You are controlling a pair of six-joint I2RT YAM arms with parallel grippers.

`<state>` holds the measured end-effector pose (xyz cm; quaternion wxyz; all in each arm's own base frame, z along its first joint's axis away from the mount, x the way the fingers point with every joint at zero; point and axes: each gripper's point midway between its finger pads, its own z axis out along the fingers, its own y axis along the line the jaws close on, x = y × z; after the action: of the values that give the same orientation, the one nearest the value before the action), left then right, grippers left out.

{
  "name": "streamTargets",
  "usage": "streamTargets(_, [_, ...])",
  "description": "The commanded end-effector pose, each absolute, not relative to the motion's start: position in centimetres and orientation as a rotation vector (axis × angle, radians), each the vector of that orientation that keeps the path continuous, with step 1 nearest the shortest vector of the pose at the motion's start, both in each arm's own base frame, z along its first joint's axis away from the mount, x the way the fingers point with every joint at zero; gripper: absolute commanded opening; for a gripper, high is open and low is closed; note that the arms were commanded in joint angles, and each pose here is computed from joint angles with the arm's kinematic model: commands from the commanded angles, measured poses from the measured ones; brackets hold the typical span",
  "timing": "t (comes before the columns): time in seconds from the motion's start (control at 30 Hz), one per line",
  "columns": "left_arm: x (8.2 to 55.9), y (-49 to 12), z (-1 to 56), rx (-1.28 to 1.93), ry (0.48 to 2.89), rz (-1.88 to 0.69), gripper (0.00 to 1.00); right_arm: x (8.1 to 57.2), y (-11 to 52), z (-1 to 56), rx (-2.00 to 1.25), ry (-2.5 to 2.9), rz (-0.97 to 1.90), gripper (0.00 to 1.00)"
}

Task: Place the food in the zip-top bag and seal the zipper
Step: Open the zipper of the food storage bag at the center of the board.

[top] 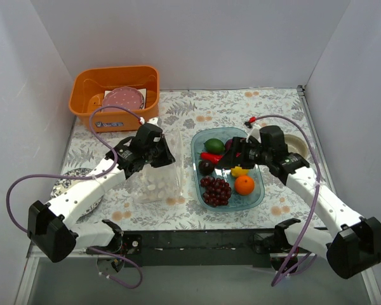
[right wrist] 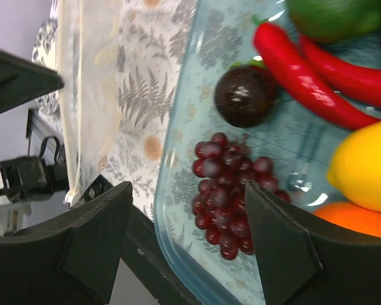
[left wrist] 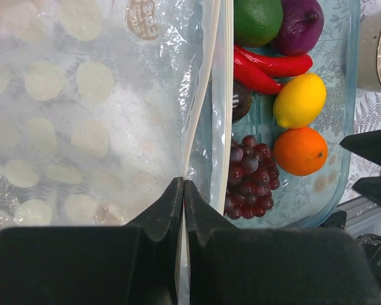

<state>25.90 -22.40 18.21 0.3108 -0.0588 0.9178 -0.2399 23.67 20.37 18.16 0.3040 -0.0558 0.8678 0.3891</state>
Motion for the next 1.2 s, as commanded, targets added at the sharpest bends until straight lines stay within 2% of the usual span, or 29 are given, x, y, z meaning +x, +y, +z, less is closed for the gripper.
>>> streamTargets(0.0, [24.8, -21.7, 18.5, -0.154, 2.436, -0.624, 0.00, 24.7, 23.8, 20.9, -0.215, 2.213, 1.057, 0.79])
streamTargets(0.23, [23.9, -21.1, 19.3, -0.155, 2.410, -0.656, 0.00, 23.6, 29.1, 22.5, -0.344, 2.158, 1.219, 0.76])
streamTargets(0.6, [23.1, -21.3, 18.5, -0.156, 2.437, -0.687, 0.00, 24.5, 36.0, 20.8, -0.420, 2.220, 1.227, 0.72])
streamTargets(0.7, [23.0, -21.3, 18.6, -0.157, 2.432, -0.692, 0.00, 24.6, 36.7, 20.5, -0.436, 2.225, 1.225, 0.68])
streamTargets(0.77, [22.9, -21.2, 18.5, -0.157, 2.432, -0.692, 0.00, 24.8, 37.0, 19.9, -0.438, 2.237, 1.218, 0.61])
streamTargets(1.07, [22.6, -21.5, 18.3, -0.156, 2.443, -0.723, 0.00, 24.5, 38.6, 18.0, -0.462, 2.262, 1.309, 0.58])
streamTargets(1.17, [22.6, -21.5, 18.4, -0.157, 2.440, -0.721, 0.00, 24.4, 38.8, 17.5, -0.469, 2.270, 1.324, 0.45])
